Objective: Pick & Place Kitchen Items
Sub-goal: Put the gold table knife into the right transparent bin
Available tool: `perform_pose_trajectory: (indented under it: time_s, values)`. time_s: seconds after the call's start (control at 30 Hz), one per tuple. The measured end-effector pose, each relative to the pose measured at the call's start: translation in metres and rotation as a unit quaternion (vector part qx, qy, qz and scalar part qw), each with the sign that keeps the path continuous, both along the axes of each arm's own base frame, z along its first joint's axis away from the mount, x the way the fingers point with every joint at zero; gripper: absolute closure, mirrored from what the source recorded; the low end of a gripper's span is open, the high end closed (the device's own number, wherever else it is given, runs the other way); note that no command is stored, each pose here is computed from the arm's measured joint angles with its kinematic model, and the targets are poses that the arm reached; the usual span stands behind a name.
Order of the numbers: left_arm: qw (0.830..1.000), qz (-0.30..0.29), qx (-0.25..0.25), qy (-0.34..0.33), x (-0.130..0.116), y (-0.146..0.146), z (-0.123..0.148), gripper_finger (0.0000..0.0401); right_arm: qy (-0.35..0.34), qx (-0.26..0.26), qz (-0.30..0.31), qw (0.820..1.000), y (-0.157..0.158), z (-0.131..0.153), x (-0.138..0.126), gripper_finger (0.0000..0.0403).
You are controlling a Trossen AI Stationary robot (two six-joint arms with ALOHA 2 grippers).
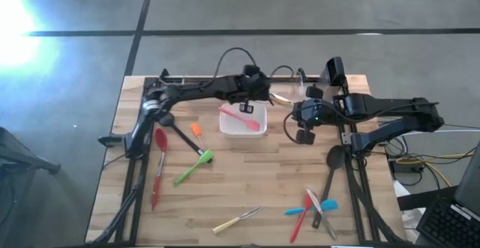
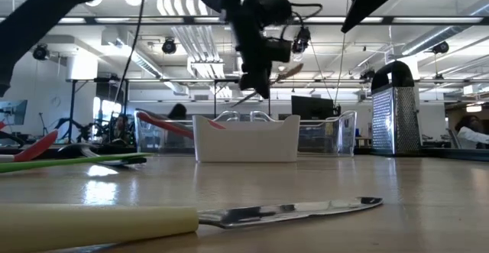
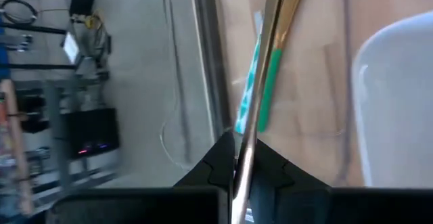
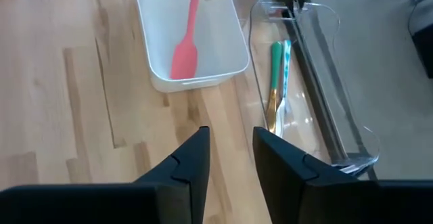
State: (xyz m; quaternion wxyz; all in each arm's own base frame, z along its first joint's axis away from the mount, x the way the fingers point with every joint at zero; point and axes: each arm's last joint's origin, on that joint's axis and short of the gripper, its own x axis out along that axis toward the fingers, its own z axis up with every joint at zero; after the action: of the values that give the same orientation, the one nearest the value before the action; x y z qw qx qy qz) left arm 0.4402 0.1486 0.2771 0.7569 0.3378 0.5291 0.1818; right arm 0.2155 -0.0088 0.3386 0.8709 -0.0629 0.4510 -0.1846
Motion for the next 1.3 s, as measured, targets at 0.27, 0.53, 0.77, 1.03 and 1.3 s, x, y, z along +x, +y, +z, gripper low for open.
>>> perform_pose_trajectory:
  time_s: [0.27,0.53,0.77,1.03,1.3]
  values:
    - [0.996,-0.04,0.054,0.056,0.048,0.008,-0.011,0.0379,-0.013,0.001,-0.002,1.0,0.0,0.002,-0.02,0.0312]
    - [0.991,-0.085,0.068,0.078,0.059,0.005,-0.034,0.0379,-0.059,0.001,-0.023,0.998,-0.002,-0.001,-0.059,0.0323]
    - [0.995,-0.061,0.058,0.055,0.059,0.003,-0.027,0.0379,-0.113,0.002,-0.035,0.993,-0.002,-0.015,-0.075,0.0328]
    - [1.0,-0.027,-0.01,0.013,0.041,-0.012,0.01,0.0379,-0.129,0.002,0.017,0.992,0.0,-0.037,-0.05,0.0315]
    - [0.968,-0.047,-0.215,-0.118,0.022,-0.02,0.051,0.0379,-0.11,0.013,0.006,0.994,0.0,-0.046,-0.043,0.0313]
